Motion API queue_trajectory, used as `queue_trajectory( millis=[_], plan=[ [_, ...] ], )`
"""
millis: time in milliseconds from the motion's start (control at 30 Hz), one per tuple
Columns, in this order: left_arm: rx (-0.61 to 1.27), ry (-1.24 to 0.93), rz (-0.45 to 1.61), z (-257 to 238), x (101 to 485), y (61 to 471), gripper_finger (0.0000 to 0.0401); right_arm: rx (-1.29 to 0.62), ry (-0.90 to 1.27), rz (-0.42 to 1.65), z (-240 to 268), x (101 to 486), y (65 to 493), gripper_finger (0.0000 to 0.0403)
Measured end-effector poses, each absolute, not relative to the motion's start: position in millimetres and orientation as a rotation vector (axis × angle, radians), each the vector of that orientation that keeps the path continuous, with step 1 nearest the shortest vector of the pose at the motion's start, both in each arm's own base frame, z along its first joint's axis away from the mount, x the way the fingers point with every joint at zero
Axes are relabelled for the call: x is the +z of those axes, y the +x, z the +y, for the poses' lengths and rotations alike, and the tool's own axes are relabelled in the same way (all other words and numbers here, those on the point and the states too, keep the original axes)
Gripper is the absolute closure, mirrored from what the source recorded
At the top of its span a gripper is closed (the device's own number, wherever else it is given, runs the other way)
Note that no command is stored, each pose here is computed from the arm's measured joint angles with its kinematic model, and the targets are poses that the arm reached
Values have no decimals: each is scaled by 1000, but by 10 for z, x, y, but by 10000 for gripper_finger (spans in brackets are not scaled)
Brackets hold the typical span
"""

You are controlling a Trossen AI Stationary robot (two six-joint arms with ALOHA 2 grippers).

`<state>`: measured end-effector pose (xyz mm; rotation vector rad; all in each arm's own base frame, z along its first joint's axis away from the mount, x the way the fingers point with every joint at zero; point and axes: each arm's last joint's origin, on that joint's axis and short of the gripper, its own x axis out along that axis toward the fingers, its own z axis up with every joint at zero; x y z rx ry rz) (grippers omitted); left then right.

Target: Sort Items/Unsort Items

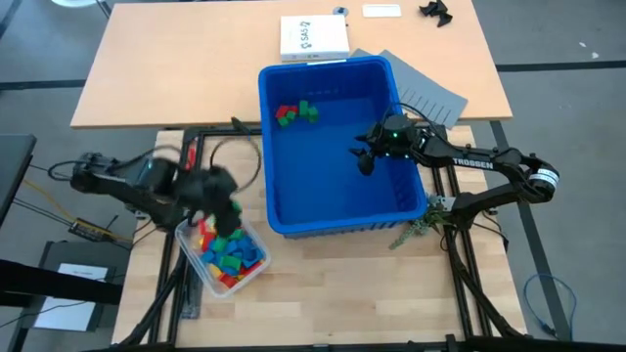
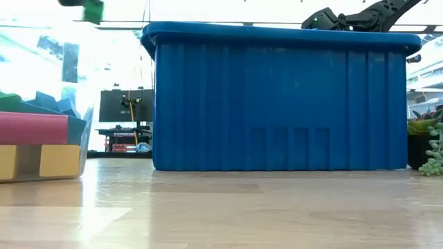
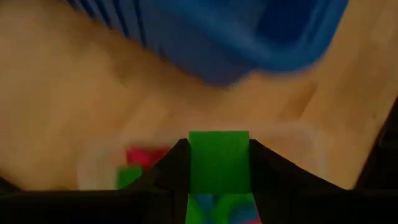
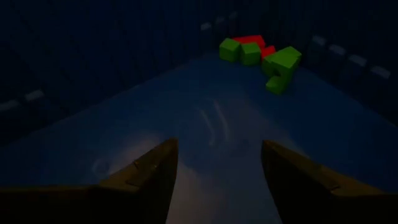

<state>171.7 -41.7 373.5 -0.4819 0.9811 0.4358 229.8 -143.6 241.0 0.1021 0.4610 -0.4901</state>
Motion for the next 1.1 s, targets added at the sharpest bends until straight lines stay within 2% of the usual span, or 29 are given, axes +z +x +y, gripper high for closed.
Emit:
queue_trajectory(
  millis=[200,400,500,633,800,967,1100],
  plan=[
    [451,-519,1121,-687,3307,1599,256,-490,102,461,-1436,2410,2298,174],
    [451,-537,1206,-712,3065,1604,164,-491,102,461,-1436,2412,2298,174],
    [445,-572,1171,-643,3178,1650,128,-490,101,461,-1436,2412,2298,174],
    [445,-574,1003,-484,3505,1742,106,-490,100,461,-1436,2412,2298,174],
    [526,-442,730,-155,3843,1972,104,-491,101,461,-1437,2412,2298,174],
    [587,-296,645,299,3892,2425,109,-491,101,461,-1437,2412,2298,174],
    [561,-212,626,721,3900,2829,110,-491,101,461,-1437,2412,2298,174]
  ],
)
